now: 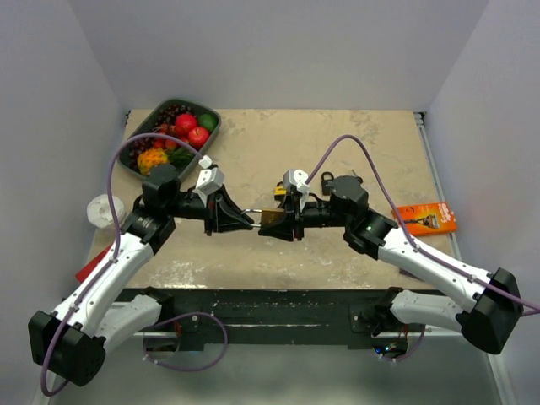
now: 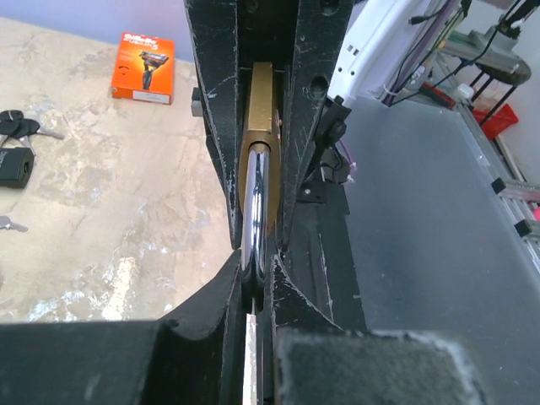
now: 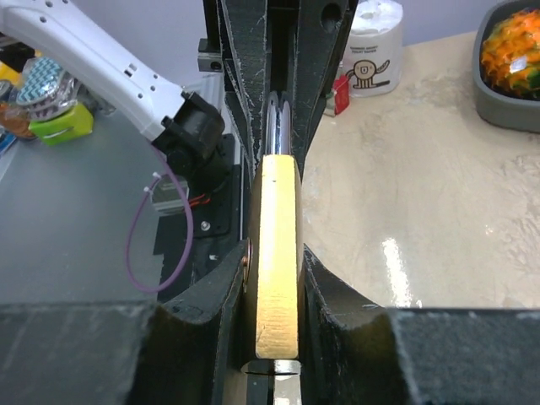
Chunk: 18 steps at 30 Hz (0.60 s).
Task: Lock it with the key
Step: Lock the lock.
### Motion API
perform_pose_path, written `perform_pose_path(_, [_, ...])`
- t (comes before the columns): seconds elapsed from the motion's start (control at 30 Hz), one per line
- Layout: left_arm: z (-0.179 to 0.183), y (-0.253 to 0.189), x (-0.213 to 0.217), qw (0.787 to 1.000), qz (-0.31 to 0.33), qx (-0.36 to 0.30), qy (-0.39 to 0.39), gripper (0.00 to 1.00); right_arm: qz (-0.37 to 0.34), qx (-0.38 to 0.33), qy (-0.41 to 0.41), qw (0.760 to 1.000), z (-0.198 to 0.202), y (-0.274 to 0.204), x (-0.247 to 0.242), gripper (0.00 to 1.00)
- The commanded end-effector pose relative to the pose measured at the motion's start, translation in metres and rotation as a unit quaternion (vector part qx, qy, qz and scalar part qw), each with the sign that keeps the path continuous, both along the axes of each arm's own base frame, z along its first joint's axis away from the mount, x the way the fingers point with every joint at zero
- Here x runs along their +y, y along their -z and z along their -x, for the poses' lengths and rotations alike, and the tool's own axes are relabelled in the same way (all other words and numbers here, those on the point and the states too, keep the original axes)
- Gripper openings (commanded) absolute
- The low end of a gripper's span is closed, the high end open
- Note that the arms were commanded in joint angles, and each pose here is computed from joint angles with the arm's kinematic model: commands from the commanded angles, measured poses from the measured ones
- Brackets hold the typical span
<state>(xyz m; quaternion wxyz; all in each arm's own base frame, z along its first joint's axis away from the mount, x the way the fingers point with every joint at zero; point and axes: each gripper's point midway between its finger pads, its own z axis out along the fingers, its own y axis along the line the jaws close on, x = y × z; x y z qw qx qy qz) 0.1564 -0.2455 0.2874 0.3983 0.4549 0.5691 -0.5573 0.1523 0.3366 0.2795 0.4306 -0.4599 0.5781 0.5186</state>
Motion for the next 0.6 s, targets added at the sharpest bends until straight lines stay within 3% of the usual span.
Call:
perform_pose_path(0.0, [-0.015,-0.035,0.002,0.998,0.04,-0.035,-0.034,0.17,-0.059,-0.024,0.041,0.997,-0.014,-0.029,-0.002,0.0])
perform_pose_path(0.17, [-0.017,-0.044,-0.001,0.996,0.075,-0.02,-0.044,0.4,-0.08,-0.008,0.048,0.996,-0.016,-0.034,-0.002,0.0])
perform_pose_path(0.57, [-0.016,-0.03,-0.007,0.997,0.065,-0.023,-0.029,0.4,-0.087,-0.02,0.022,0.996,-0.009,-0.04,0.001,0.0])
